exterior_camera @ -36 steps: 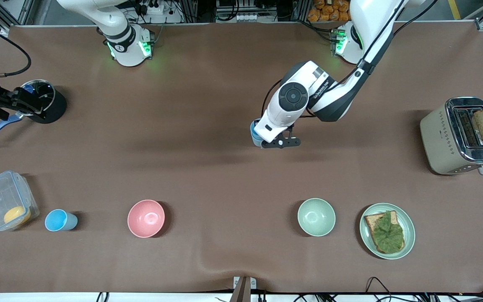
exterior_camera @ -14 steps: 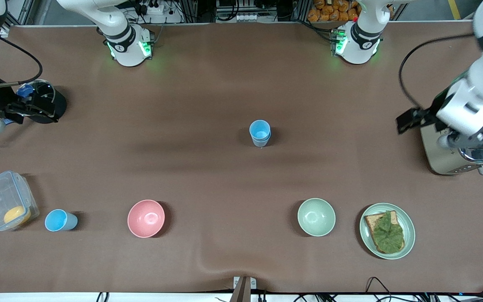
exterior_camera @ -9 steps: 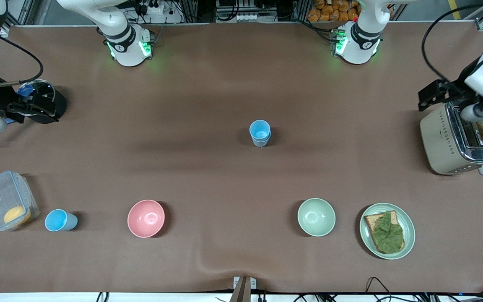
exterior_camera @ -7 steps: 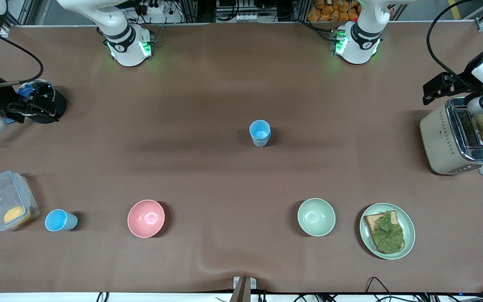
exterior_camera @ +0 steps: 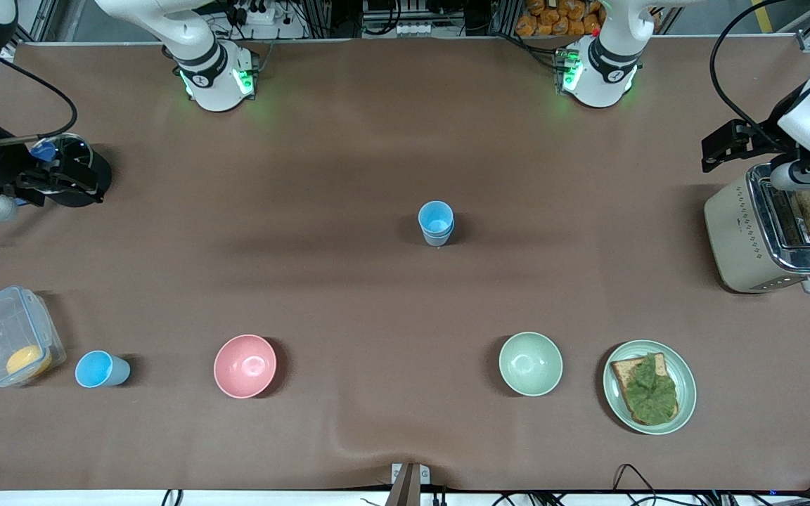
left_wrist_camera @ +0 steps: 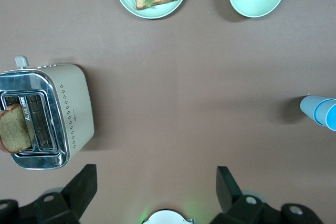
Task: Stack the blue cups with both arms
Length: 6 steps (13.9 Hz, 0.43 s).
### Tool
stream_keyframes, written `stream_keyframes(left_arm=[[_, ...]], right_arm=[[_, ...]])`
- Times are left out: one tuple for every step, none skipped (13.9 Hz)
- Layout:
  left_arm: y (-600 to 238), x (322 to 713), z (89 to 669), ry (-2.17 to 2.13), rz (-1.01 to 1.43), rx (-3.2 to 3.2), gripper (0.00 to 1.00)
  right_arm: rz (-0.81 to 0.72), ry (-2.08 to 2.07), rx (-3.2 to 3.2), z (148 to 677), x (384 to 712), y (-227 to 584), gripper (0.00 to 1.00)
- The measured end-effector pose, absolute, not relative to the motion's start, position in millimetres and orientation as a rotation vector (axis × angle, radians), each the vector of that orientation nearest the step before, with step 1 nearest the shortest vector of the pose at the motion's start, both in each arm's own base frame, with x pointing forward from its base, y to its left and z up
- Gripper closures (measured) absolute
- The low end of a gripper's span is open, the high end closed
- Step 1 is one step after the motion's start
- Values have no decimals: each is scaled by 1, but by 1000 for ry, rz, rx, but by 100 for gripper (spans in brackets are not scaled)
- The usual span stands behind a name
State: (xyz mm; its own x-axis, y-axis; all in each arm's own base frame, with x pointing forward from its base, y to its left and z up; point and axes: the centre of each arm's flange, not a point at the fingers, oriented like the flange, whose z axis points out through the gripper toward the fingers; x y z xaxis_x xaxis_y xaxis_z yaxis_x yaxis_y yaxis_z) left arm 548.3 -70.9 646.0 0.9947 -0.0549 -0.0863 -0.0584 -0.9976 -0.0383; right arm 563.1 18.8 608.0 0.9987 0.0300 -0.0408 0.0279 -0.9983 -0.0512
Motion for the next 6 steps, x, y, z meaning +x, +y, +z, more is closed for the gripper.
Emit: stream_keyframes(left_arm=[[-72,549,645,92,130,-3097,0],[-74,550,644,96,126,-3097,0],[-75,550,643,99,126,-3097,0],[-75,550,642,100,128,-3098,0],[-76,550,641,103,130,-3100,0],[-77,550,640,103,132,-3101,0]], right_arm=[[68,-42,-3090,608,563,18,0],[73,-39,-3090,608,562,16,0],[72,-34,-3089,610,561,14,0],[66,-33,-3088,612,560,10,0],[55,-37,-3086,616,558,5,0],[43,-36,-3084,622,554,0,0]])
